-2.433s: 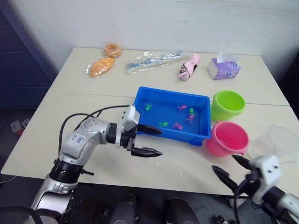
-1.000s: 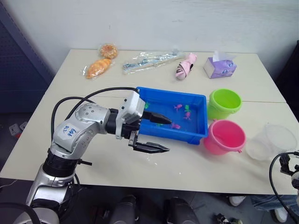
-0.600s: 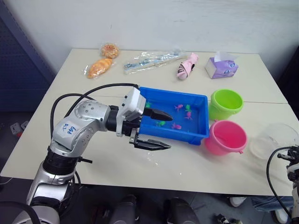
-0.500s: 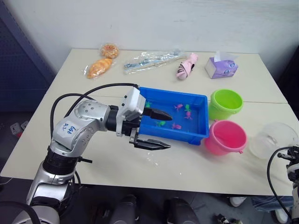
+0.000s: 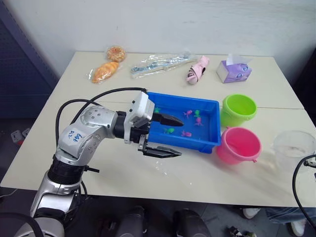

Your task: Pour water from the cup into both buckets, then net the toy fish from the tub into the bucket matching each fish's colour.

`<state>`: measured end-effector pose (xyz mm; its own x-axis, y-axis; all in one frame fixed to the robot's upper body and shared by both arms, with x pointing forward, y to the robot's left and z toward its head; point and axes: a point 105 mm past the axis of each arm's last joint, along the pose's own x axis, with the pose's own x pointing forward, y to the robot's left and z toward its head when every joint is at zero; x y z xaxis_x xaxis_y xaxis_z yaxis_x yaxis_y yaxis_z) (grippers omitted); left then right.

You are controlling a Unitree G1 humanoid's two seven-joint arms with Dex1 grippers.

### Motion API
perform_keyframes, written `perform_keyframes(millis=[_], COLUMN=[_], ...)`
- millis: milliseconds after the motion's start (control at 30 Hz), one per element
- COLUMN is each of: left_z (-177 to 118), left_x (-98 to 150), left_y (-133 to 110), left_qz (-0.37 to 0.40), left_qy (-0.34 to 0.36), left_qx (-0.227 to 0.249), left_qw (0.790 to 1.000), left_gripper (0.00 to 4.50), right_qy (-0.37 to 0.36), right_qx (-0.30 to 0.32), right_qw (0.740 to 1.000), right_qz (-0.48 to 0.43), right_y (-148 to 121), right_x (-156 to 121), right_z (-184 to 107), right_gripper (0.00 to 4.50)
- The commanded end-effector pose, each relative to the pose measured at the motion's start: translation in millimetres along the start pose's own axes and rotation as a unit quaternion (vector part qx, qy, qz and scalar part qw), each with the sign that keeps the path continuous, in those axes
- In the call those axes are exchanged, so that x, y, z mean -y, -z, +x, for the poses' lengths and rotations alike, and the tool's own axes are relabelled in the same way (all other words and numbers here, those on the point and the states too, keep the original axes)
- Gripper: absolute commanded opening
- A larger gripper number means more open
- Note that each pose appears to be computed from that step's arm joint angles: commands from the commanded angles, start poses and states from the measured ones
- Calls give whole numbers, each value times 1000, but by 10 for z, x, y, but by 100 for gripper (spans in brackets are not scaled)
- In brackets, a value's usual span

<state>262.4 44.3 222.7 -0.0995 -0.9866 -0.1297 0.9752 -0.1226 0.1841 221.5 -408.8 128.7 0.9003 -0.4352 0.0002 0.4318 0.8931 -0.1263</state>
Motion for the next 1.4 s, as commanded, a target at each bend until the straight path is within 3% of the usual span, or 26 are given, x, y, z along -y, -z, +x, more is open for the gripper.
perform_keyframes(millis=[33, 267, 533, 667, 1100, 1267, 1400], left_z=[3, -12, -10, -14, -18, -30, -42], left_x=[-7, -21, -58, -59, -57, -67, -76], left_y=[-62, 32, 138, 148, 167, 164, 169], left_qz=[20, 10, 4, 4, 5, 5, 6], left_qy=[2, -2, -11, -12, -18, -21, -24], left_qx=[4, -2, -14, -16, -16, -17, -18], left_qw=[1000, 1000, 1000, 1000, 1000, 1000, 1000], left_gripper=[450, 450, 450, 450, 450, 450, 450], right_qy=[14, -2, -52, -69, -84, -85, -78], right_qx=[62, 102, 164, 187, 242, 236, 221], right_qw=[998, 994, 963, 936, 848, 854, 878], right_qz=[5, -40, -206, -291, -464, -456, -418], right_y=[-320, -614, -1029, -1109, -1172, -1131, -1076], right_x=[69, -48, -487, -670, -889, -878, -809], right_z=[-68, -119, -102, -109, -144, -124, -103], right_gripper=[9, 9, 9, 9, 9, 9, 9])
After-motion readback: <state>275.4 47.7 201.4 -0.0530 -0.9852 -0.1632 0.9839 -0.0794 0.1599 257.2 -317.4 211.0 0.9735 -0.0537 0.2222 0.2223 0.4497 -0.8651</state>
